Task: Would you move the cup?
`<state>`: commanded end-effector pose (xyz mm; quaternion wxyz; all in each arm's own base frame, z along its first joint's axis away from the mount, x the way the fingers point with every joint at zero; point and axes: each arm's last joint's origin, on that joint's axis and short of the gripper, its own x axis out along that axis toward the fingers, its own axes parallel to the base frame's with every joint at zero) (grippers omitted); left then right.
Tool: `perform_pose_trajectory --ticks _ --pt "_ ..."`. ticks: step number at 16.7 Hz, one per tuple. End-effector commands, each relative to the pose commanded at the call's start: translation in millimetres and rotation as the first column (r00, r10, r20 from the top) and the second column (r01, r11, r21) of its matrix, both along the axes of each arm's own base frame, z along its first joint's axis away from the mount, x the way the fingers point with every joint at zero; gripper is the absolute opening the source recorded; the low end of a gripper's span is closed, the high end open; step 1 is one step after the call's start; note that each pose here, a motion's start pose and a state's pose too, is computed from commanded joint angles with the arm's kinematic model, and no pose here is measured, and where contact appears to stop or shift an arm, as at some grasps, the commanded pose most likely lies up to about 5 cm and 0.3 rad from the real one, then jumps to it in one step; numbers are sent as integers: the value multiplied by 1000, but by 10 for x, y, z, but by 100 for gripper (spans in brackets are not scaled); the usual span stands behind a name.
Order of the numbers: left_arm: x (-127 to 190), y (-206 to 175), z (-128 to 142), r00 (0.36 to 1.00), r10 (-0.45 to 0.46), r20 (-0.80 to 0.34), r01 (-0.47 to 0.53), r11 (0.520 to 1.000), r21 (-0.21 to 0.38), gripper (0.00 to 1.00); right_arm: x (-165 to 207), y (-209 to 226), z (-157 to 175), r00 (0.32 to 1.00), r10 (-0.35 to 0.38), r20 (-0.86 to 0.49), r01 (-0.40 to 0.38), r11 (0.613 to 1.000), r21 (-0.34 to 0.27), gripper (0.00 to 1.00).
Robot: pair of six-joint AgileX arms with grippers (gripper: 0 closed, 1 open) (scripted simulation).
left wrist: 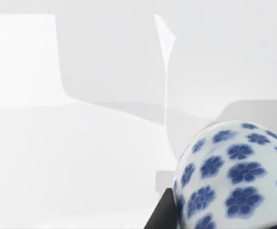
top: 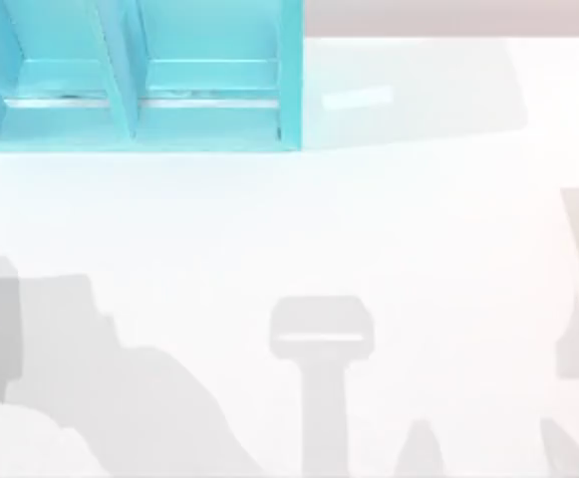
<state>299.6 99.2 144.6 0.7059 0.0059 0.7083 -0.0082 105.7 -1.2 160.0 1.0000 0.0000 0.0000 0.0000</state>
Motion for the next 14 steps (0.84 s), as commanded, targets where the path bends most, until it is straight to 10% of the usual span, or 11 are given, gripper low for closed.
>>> perform_pose_trajectory --ticks 8,14 --pt "0 0 0 1000 0 0 0 1000 0 98 0 0 0 1000 0 0 0 1000 0 100" --pt "0 0 0 1000 0 0 0 1000 0 100 0 0 0 1000 0 0 0 1000 0 100"
